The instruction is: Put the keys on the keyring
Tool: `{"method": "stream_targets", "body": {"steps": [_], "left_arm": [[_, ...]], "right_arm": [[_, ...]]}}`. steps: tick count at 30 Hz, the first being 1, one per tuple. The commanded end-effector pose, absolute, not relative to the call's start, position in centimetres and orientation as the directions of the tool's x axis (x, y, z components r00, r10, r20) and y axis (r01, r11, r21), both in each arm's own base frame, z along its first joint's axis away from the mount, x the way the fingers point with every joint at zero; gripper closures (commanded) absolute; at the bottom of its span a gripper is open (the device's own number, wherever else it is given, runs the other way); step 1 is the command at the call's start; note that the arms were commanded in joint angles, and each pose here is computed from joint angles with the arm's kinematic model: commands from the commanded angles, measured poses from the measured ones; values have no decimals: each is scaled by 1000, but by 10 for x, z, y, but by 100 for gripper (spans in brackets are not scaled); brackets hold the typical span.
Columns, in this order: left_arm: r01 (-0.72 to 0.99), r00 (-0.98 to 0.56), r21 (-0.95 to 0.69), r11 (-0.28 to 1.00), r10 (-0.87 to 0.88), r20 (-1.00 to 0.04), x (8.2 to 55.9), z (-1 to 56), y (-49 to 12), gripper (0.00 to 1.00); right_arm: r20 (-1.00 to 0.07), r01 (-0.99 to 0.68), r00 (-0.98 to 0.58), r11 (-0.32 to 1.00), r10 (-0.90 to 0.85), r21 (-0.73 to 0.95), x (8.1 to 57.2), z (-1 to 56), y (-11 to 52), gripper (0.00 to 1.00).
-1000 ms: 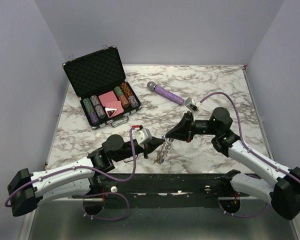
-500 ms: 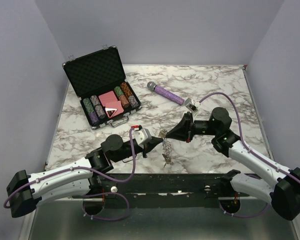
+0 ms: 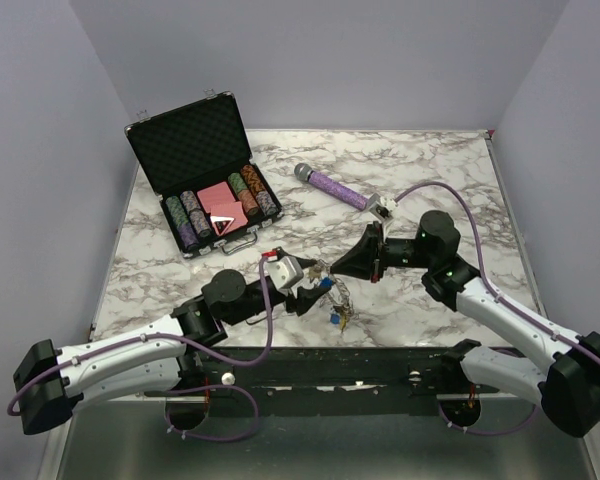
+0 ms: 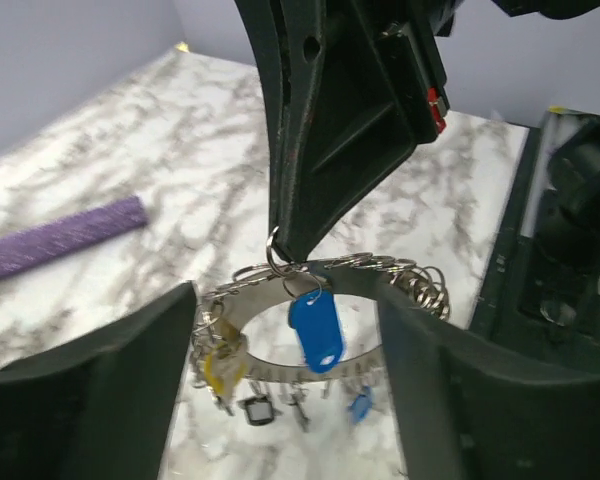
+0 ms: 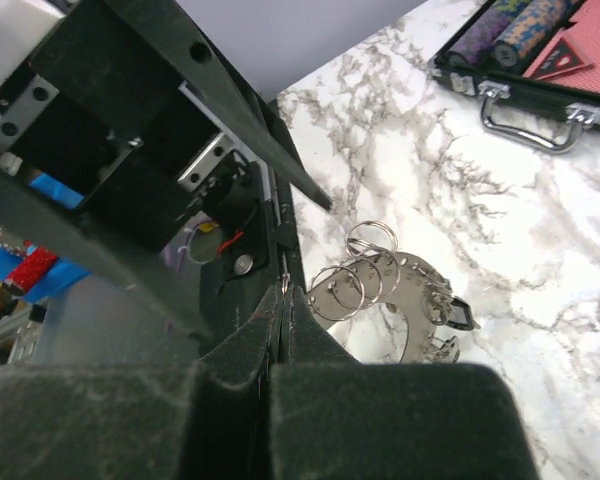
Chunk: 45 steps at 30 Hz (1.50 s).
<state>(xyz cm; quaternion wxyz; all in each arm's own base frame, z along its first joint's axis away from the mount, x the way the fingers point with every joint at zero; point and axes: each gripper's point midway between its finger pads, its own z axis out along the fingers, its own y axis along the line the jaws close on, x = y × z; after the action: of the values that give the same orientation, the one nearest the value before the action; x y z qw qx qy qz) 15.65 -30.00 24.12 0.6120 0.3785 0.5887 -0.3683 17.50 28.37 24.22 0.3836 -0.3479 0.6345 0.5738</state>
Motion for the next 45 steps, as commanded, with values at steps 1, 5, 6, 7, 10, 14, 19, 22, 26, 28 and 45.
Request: {"method": "stream_targets", "body": {"steps": [1,5,6,7,10,14,19,22,26,28,45], "left_arm": [[820,110,-3,573,-164,-980,176,299,-274,8],[838,50,-40,544,-149,-987,180,324,-259,2],[836,23,-67,544,-158,-987,180,329,-254,1],[835,-4,-87,544,-152,-988,182,330,-250,1],[818,-102,-154,554,-124,-987,180,330,-242,1],[788,-176,-187,587,-77,-981,175,322,-227,1],[751,-190,-210,626,-101,-977,166,311,-206,1],[731,-201,-233,642,-124,-972,161,304,-195,1],[715,-220,-274,643,-165,-962,153,298,-186,1],[710,-238,-300,637,-184,-954,150,292,-185,1],[675,-274,-360,644,-234,-933,148,264,-178,1]], "right_arm": [[-924,-906,-383,195,-5,374,206,275,284,100],[-930,-870,-365,372,-49,322,242,294,265,100],[-930,-857,-361,419,-74,299,250,294,257,100],[-931,-852,-351,445,-96,275,256,299,252,100],[-930,-814,-330,548,-163,194,278,307,221,100],[-928,-772,-265,634,-262,42,299,324,180,100],[-899,-665,-259,741,-353,-99,324,328,124,100],[-885,-598,-320,797,-339,-90,342,324,94,100],[-877,-521,-392,853,-277,-36,372,310,59,100],[-881,-483,-402,875,-249,-27,388,302,47,100],[-830,-460,-519,885,-205,69,420,186,-11,99]]}}
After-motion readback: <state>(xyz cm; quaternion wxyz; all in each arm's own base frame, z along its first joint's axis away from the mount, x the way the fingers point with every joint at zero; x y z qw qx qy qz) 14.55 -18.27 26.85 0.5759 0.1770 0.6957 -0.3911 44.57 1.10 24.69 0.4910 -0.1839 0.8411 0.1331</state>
